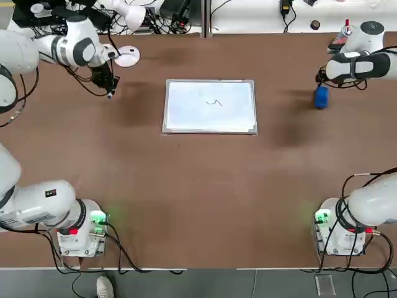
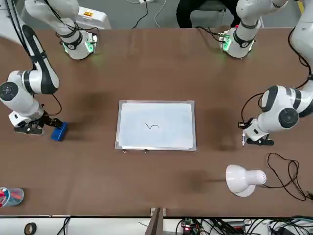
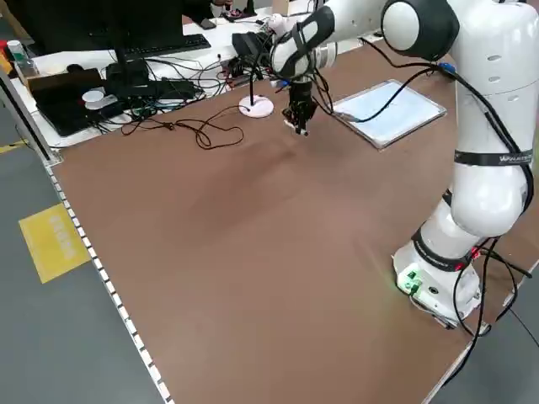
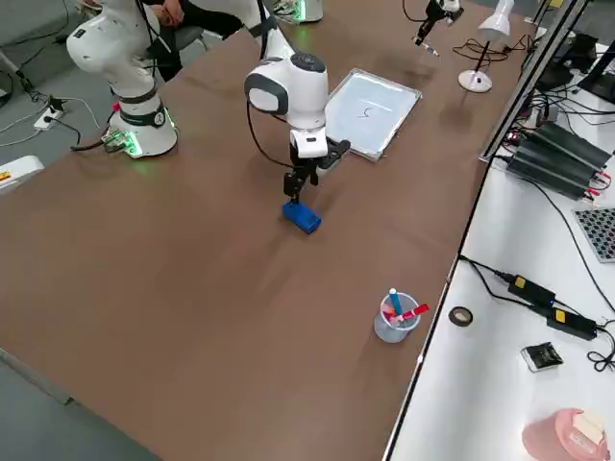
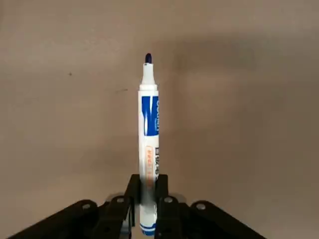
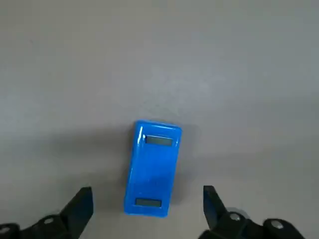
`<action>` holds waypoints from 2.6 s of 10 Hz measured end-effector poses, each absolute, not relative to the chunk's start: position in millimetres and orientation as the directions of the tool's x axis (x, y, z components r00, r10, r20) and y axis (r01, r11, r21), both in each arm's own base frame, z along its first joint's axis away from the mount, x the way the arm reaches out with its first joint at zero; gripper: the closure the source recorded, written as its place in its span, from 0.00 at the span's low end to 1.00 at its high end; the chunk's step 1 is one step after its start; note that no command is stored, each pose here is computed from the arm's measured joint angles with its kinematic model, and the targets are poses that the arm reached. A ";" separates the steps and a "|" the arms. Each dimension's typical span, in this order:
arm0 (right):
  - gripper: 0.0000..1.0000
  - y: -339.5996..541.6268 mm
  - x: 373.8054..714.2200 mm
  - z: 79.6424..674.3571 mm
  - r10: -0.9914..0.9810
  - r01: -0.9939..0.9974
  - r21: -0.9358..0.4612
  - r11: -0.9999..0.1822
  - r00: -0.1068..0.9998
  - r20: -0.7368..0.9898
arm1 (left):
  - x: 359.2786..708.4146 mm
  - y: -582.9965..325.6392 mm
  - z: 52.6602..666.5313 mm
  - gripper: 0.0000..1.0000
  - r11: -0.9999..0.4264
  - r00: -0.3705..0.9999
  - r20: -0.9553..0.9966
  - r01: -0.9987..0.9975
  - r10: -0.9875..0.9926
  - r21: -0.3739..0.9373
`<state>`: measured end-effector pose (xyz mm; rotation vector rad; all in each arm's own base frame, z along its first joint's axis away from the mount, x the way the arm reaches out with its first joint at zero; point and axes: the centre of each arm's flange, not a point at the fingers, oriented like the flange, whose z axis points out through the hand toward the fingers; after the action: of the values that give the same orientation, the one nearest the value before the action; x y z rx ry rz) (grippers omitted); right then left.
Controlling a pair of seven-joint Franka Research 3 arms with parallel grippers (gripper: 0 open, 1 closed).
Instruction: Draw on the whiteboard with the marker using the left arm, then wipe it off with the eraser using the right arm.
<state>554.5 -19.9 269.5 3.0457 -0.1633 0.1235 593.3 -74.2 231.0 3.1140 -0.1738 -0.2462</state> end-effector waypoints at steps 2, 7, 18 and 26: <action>0.00 -20.2 554.1 268.3 -0.097 -0.104 0.085 -0.991 0.992 0.081 | 583.6 -68.0 216.0 0.83 -0.991 0.983 -0.128 -0.132 -0.132 0.007; 0.00 -29.8 549.5 242.0 -0.105 -0.115 0.076 -0.990 0.987 0.120 | 569.5 -57.8 192.9 0.83 -0.991 0.984 -0.116 -0.134 -0.135 0.010; 0.00 -29.8 540.3 194.2 -0.092 -0.103 0.066 -0.992 0.984 0.152 | 566.3 -64.0 180.3 0.66 -0.998 0.989 -0.131 -0.069 -0.070 0.013; 0.00 -28.6 541.1 188.6 -0.085 -0.098 0.062 -0.993 0.981 0.175 | 578.8 -67.3 192.6 0.11 -0.997 0.993 -0.096 -0.071 -0.072 0.016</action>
<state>541.1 -28.6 188.6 3.0564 -0.1413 0.2648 578.8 -67.3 192.6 3.1233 -0.1118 -0.1515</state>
